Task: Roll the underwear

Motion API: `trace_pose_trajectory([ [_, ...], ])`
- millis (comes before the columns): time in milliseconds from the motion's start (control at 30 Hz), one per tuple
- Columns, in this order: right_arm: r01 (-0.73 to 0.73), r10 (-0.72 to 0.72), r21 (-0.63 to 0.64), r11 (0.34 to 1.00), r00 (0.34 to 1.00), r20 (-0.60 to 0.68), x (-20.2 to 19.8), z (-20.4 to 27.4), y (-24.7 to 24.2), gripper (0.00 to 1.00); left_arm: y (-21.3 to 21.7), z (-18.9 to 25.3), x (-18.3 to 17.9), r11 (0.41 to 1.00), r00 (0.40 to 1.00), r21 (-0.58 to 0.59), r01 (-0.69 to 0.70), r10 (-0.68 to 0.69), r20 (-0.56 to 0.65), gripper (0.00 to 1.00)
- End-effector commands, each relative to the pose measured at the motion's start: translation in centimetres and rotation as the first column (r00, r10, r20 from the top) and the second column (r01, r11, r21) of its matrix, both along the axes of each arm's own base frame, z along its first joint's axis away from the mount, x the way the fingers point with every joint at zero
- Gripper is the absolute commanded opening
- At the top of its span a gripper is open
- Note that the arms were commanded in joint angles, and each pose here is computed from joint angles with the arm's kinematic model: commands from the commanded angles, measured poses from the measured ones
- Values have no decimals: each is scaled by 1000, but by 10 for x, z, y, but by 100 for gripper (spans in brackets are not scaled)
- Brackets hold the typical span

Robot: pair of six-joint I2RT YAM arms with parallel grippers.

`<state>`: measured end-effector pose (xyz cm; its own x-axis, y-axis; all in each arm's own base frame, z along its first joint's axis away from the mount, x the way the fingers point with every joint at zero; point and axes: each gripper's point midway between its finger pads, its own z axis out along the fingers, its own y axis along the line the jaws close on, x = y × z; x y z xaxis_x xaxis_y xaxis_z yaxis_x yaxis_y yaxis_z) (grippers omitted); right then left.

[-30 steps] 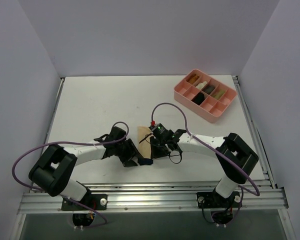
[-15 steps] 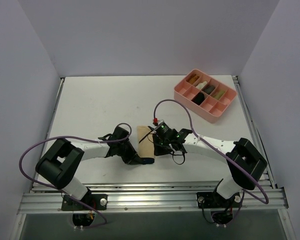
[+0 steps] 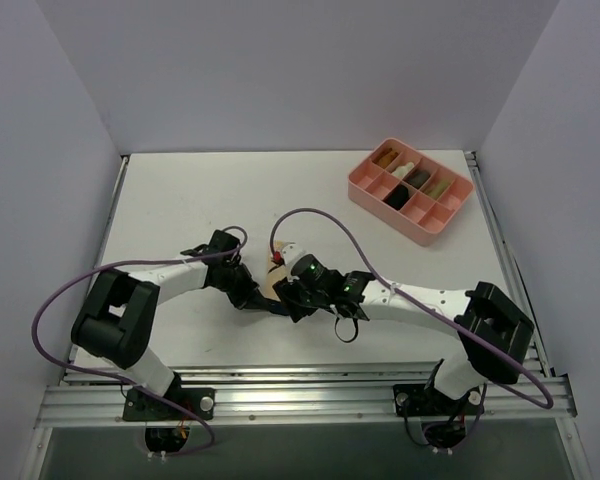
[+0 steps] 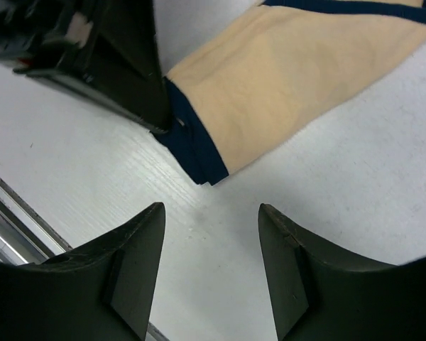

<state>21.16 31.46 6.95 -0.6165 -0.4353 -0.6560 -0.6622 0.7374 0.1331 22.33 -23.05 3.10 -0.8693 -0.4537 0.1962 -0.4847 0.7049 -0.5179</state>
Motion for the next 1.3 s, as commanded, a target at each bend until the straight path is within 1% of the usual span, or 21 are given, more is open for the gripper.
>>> trace_pose_trajectory([
  [0,-107,109,-25,994,982,152,5,17,13,51,3,16,1,999,999,-38,30,-31,-43,2],
  [100,-173,185,-78,982,963,197,-4,16,25,51,1,18,2,998,997,-63,24,-29,-76,2],
  [133,-185,203,-104,977,958,201,-6,11,27,51,0,20,2,996,995,-89,17,-25,-94,2],
  [233,-194,224,-145,970,946,233,-7,6,33,52,-3,20,4,990,989,-142,-13,-8,-145,2],
  [333,-215,272,-213,953,920,284,-5,3,39,53,-6,20,5,982,984,-184,-47,14,-179,2],
  [467,-177,271,-276,945,894,355,6,4,42,53,-4,23,6,975,978,-212,-64,19,-210,2],
  [667,-162,300,-344,925,867,398,11,-3,46,52,-2,23,3,969,969,-231,-85,27,-245,2],
  [1067,-153,333,-403,902,841,426,12,-14,54,46,-2,22,2,962,958,-247,-116,43,-284,2],
  [1167,-137,330,-419,897,840,431,14,-18,51,42,-1,19,2,962,956,-245,-118,43,-292,2],
  [1200,-134,329,-423,896,840,431,14,-19,49,38,-1,19,2,962,955,-246,-120,44,-293,2],
  [1267,-134,331,-425,895,838,433,14,-19,48,34,0,18,1,961,953,-247,-128,50,-300,2],
])
